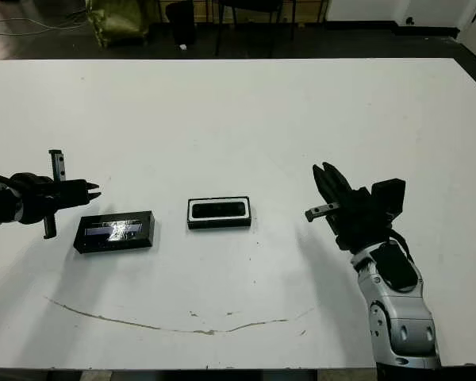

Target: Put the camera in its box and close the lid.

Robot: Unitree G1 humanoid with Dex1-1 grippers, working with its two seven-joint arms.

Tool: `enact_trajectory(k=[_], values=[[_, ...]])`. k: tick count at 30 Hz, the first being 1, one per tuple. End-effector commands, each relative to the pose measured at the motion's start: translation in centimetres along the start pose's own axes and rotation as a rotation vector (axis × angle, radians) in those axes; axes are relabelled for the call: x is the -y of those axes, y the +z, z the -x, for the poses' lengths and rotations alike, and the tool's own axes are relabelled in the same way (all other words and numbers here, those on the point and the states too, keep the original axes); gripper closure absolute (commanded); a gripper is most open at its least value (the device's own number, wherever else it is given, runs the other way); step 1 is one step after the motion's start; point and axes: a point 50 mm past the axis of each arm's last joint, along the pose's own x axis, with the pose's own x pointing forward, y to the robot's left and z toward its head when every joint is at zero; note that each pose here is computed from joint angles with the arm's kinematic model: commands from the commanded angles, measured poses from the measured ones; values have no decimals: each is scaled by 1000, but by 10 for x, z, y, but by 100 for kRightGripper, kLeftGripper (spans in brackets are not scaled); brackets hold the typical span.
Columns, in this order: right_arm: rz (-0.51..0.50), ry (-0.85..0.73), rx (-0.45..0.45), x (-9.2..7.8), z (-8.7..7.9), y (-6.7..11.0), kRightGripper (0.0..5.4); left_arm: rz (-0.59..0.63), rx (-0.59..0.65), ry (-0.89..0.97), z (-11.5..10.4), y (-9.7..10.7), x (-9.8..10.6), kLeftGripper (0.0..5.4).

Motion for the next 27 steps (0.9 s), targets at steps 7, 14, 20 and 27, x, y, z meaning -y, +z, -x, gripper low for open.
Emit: enact_trajectory(k=[7,14,20,27], values=[[-7,-8,-32,4,4,-8,540,-34,-4,-70,3,-2,8,538],[-4,-14,-40,4,5,-7,540,-38,-26,-126,5,1,12,538],[-5,-15,-39,3,5,-6,540,-33,14,-182,7,1,19,538],[-5,-17,-41,3,5,-6,540,-4,72,-221,16,1,32,538]])
